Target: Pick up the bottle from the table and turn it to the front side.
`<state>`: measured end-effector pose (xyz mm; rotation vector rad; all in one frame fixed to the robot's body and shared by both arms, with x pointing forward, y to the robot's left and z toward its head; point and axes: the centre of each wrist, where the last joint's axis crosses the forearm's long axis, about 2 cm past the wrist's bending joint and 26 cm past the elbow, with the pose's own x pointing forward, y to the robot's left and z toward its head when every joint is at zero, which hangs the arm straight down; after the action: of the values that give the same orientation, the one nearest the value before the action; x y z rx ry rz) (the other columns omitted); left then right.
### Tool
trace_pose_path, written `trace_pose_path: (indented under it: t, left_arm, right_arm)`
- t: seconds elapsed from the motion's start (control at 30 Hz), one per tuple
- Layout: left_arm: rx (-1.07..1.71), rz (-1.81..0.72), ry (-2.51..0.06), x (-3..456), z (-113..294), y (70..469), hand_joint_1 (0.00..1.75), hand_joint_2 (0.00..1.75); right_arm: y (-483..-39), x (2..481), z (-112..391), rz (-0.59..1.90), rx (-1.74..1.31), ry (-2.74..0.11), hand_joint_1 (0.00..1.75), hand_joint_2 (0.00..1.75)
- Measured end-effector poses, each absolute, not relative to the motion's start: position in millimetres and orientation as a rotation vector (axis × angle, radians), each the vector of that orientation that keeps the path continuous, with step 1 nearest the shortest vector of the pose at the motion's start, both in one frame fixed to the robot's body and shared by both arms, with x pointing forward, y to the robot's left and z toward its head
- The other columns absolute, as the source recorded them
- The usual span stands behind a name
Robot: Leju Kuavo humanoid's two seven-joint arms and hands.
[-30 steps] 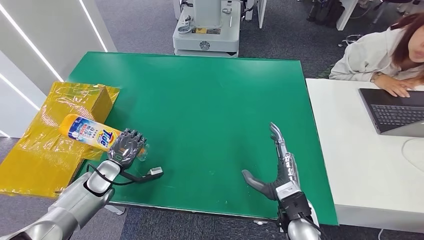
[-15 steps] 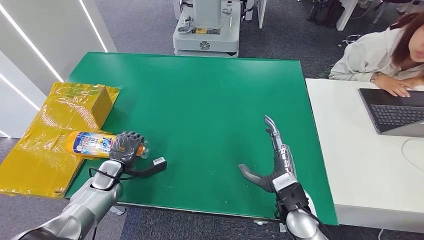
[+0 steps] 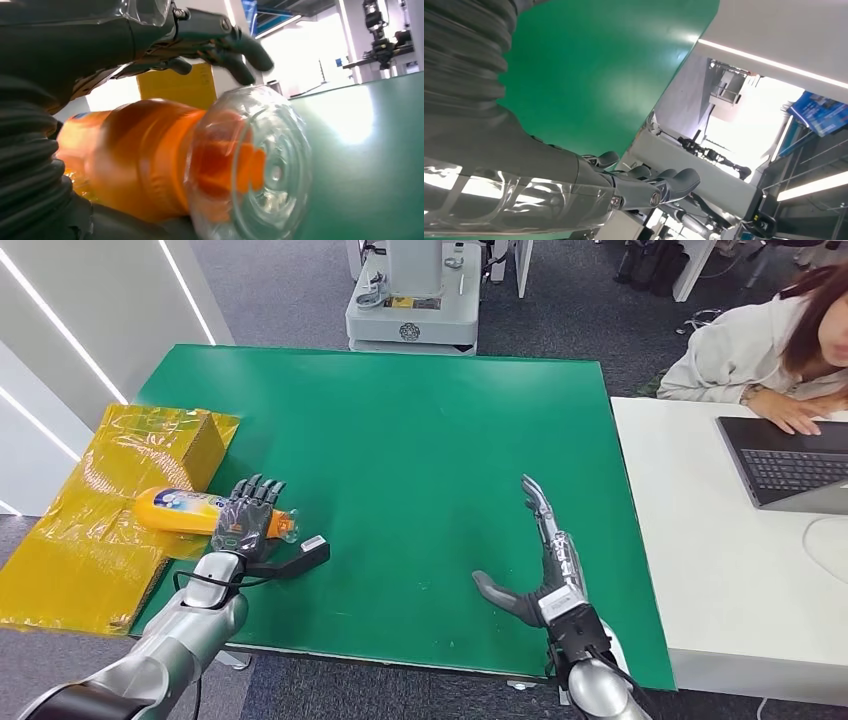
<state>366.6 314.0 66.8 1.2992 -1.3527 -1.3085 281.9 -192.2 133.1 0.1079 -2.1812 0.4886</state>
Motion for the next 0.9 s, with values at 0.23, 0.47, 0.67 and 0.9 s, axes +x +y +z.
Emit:
trace_pose_path:
  t: [0.23,0.47,0.67,0.9]
  left_arm:
    - [1.241,-1.224,-1.433,364,64,305,0.00,1.75]
    - [1.031,-1.067,-1.745,350,62,267,0.00,1.75]
    - [1.013,-0.855,-2.116,336,94,229,0.00,1.75]
    - [1.128,-0.586,-2.349,310,150,210,0.00,1.75]
  right_arm:
    - [-189,280,131,0.482,0.124,-2.160,0.00,1.75]
    - [-189,273,124,0.457,0.126,-2.122,0.00,1.75]
    - [-187,266,118,0.413,0.143,-2.092,0.00,1.75]
    - [-187,249,104,0.331,0.137,-2.053,0.00,1.75]
